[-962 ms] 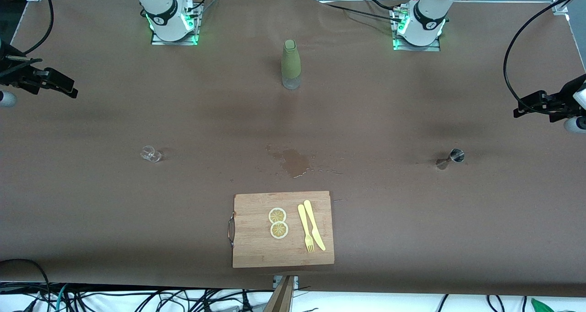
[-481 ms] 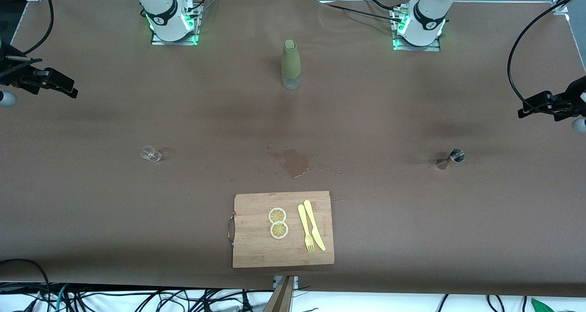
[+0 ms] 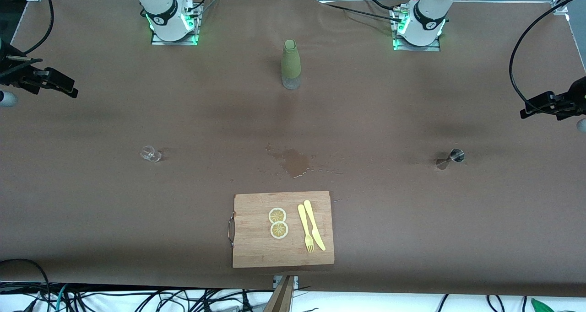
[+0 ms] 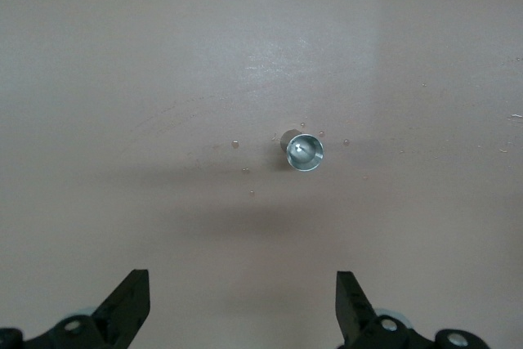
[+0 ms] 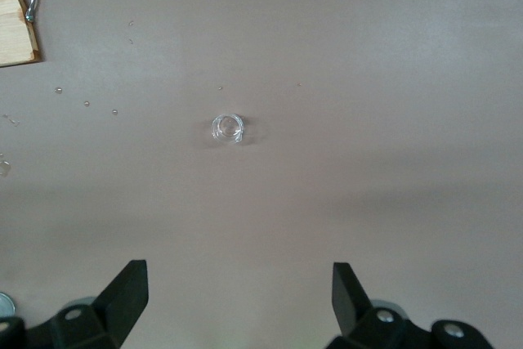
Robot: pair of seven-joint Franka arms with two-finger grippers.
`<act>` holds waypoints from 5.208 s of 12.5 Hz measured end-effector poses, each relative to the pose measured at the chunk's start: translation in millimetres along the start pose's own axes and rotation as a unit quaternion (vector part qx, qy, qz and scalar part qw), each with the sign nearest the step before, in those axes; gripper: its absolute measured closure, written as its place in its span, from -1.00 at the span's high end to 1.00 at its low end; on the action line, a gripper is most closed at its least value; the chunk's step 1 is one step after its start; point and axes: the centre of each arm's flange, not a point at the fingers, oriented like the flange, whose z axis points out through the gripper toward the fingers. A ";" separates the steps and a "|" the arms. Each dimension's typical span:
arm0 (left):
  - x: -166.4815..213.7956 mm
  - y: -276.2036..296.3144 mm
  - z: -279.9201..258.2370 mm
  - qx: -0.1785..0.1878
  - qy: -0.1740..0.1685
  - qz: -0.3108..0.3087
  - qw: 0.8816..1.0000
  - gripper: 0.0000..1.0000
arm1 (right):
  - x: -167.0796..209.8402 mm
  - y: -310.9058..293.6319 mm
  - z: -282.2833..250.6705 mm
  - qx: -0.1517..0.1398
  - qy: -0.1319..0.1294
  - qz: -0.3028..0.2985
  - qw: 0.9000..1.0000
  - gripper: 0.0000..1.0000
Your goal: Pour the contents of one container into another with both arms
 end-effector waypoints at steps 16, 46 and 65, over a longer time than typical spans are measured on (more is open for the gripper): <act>15.6 -87.6 37.8 -0.019 0.046 0.179 0.983 1.00 | 2.4 -4.6 22.2 0.005 -0.043 -0.192 0.980 1.00; 10.7 -116.0 413.7 -0.316 0.475 0.534 0.624 1.00 | 62.3 135.7 410.8 0.438 0.226 -0.584 0.645 1.00; 16.1 -60.1 470.2 -0.349 0.520 0.501 0.597 -0.58 | 79.1 97.3 497.9 0.425 0.314 -0.639 0.559 1.00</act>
